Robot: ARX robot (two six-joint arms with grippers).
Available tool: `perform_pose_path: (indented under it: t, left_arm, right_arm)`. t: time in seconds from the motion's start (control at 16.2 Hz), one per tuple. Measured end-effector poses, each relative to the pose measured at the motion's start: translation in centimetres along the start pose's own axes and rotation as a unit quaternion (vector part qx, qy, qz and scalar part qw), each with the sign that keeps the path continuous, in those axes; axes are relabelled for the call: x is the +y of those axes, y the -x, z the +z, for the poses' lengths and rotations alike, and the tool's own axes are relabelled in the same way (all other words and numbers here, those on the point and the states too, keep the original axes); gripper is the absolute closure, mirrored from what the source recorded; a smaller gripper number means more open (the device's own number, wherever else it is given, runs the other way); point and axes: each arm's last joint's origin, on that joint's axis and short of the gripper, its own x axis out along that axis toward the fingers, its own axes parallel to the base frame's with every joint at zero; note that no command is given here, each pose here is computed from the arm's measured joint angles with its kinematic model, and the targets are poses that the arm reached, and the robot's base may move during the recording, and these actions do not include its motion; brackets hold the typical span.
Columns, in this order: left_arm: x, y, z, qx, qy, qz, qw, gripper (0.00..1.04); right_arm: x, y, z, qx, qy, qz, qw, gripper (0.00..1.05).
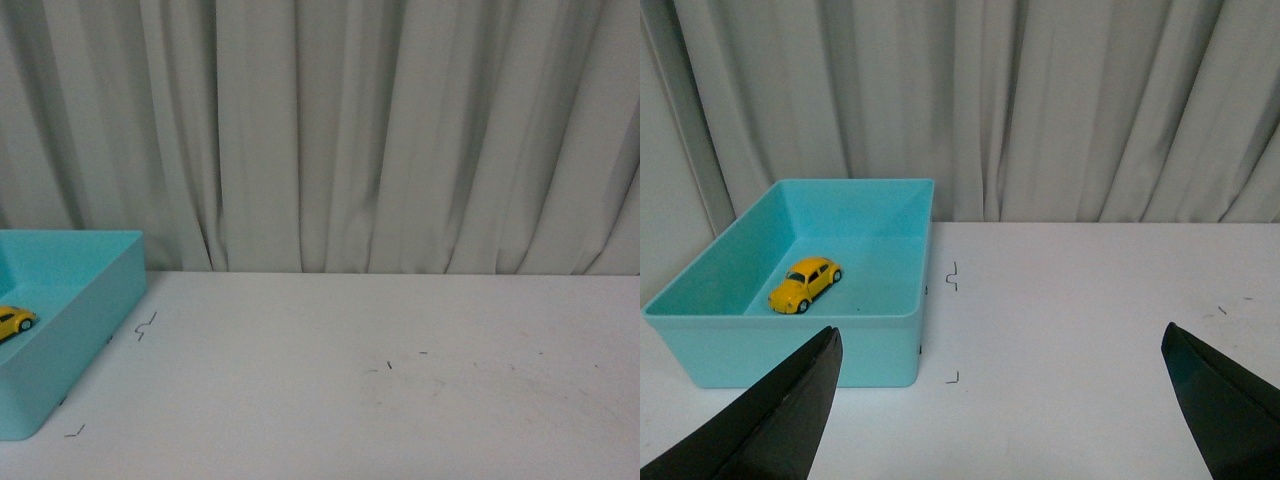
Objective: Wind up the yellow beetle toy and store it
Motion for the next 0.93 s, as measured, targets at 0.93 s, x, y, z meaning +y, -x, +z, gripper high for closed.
perform_pose_path:
  t: [0.93]
  left_arm:
    - [0.00,0.00,-0.03,0.001,0.000,0.000,1.000,0.07]
  right_arm:
    - [0.00,0.00,-0.01,0.001,-0.001,0.000,1.000,0.07]
